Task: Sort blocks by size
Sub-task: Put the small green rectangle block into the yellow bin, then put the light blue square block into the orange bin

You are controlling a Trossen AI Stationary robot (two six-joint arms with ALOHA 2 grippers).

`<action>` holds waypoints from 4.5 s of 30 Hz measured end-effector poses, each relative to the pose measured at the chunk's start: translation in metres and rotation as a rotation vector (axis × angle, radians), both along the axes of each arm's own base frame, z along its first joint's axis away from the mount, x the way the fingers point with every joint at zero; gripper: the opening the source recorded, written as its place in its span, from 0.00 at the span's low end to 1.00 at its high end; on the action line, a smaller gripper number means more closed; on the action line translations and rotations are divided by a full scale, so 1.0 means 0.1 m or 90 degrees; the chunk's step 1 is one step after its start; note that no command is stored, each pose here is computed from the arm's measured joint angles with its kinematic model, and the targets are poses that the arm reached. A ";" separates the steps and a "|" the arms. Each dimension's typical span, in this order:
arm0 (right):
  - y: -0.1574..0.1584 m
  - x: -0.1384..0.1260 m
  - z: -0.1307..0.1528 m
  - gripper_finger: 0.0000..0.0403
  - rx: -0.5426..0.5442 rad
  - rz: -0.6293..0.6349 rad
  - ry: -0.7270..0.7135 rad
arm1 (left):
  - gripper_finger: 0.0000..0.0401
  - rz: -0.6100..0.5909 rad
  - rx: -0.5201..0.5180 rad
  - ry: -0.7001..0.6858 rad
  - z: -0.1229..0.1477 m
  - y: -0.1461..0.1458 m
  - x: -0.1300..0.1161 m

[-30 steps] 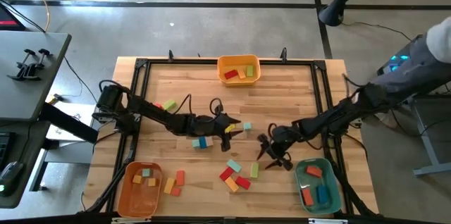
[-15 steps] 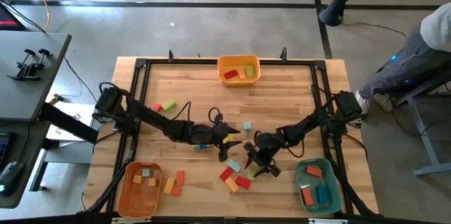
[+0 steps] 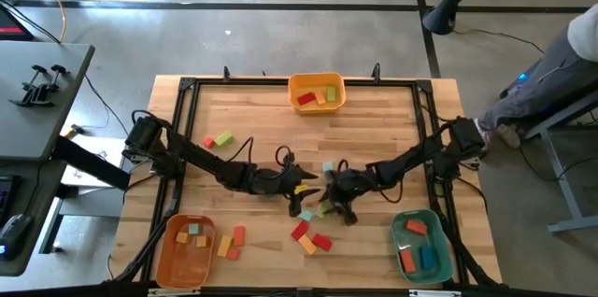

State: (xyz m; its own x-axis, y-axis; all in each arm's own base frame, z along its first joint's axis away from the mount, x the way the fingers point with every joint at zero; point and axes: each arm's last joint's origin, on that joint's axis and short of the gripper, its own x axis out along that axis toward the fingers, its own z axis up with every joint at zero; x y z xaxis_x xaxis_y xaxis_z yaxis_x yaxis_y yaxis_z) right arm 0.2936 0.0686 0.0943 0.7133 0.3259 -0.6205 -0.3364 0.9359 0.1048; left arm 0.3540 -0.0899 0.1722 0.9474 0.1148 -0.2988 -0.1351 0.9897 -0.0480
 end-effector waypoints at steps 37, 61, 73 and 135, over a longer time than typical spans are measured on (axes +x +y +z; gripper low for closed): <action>-0.58 -0.87 0.11 0.53 0.001 -0.183 -0.145 | 0.44 0.002 0.001 0.003 0.00 -0.05 -0.02; -0.63 -0.73 -0.28 0.45 -0.056 -0.081 -0.068 | 0.44 0.013 0.004 0.001 0.00 0.02 0.00; -0.41 -0.70 -0.05 0.31 0.093 -0.122 -0.080 | 0.44 0.167 0.108 0.178 -0.15 0.07 -0.23; -1.72 -0.27 1.31 0.35 -0.148 -0.367 -0.117 | 0.44 0.207 0.037 -0.105 -0.32 0.62 -0.55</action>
